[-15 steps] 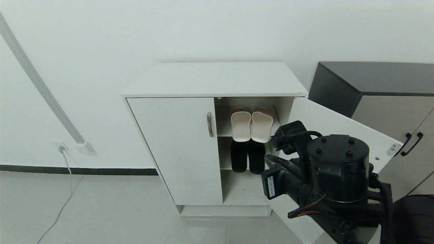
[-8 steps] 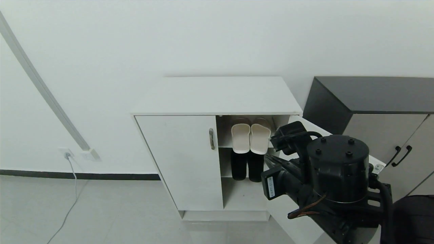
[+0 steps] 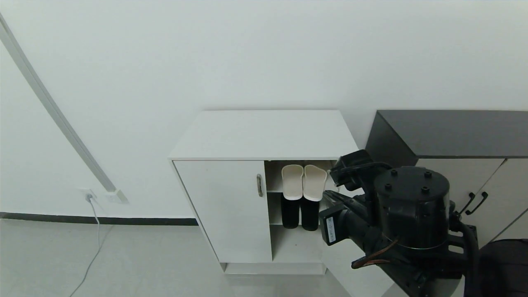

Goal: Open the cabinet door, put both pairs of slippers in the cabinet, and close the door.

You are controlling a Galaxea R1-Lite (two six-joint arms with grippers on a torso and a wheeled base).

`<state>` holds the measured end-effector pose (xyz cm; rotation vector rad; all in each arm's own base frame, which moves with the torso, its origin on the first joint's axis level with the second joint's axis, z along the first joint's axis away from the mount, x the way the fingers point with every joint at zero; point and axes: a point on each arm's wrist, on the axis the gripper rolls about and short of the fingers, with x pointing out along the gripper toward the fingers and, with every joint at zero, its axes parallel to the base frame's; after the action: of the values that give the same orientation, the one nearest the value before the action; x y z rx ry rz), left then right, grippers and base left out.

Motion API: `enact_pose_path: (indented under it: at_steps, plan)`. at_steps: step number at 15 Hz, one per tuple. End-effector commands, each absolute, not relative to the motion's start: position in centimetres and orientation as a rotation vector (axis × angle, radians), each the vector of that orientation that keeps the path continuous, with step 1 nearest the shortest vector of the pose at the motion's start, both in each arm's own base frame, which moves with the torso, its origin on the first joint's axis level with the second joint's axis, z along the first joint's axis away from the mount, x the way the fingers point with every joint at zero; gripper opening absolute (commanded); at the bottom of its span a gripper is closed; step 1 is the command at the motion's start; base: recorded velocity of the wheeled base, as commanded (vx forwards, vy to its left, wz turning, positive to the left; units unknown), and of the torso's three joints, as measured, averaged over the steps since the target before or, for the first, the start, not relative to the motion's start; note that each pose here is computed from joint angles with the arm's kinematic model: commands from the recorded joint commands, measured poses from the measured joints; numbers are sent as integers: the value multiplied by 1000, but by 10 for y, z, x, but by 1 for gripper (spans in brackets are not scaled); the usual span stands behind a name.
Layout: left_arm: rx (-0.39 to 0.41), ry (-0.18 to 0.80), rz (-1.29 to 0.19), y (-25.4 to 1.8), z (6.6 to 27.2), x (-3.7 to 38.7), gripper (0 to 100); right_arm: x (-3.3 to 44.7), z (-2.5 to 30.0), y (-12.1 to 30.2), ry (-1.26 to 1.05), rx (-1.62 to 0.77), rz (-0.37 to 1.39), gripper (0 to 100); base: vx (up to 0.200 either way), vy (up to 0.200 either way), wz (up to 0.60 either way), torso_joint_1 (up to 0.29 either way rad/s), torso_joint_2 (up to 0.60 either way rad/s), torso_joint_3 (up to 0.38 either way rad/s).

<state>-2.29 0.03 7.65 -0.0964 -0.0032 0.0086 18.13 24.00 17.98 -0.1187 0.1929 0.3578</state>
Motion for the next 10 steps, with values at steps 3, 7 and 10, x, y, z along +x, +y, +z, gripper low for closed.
enact_pose_path:
  at_steps: [3,7,10]
  plan:
    - [-97,-2,9,0,77,-23,0,177,181,235,191,-116,374,0,0,0,0,185,-404,-219]
    - [-97,-2,9,0,77,-23,0,174,181,231,191,-130,402,0,0,0,0,85,-180,-96]
    - [-97,-2,9,0,77,-23,0,174,181,231,191,-136,403,0,0,0,-200,1,1,1]
